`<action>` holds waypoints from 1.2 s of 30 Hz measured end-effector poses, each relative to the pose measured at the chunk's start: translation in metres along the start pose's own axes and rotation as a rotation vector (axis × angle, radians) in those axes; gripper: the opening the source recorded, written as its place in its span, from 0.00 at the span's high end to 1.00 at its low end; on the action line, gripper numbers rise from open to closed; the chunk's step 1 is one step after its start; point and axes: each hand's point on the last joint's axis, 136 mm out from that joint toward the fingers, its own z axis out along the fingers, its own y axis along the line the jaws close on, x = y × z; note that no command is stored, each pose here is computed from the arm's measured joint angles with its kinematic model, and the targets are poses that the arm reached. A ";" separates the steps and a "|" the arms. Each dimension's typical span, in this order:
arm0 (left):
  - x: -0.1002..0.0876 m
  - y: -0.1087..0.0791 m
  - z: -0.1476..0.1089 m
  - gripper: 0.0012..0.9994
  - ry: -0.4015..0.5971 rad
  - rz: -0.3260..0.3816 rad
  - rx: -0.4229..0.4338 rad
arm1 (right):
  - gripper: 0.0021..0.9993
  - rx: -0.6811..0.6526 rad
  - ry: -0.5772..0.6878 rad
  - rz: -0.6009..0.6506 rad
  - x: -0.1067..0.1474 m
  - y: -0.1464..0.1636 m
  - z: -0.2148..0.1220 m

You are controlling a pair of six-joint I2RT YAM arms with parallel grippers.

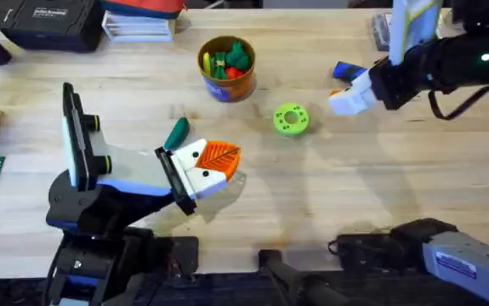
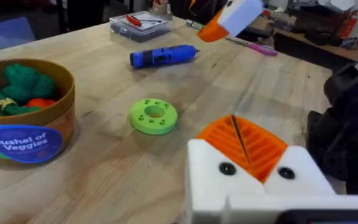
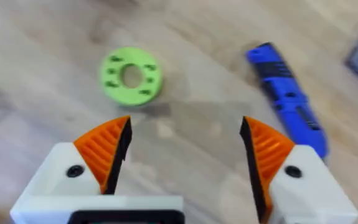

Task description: Pick up the gripper from the table and insert it into the empty holder that is missing its gripper. Then pick up a screw, insert it into the mounting hole, and use the screwdriver to tighten it. Finally, clean up the table by picking up the vegetable and placing it into the bucket.

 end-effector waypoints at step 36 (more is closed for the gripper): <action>-0.044 0.045 -0.031 0.01 0.039 -0.103 -0.436 | 0.01 -0.294 -0.134 0.067 -0.041 0.074 -0.016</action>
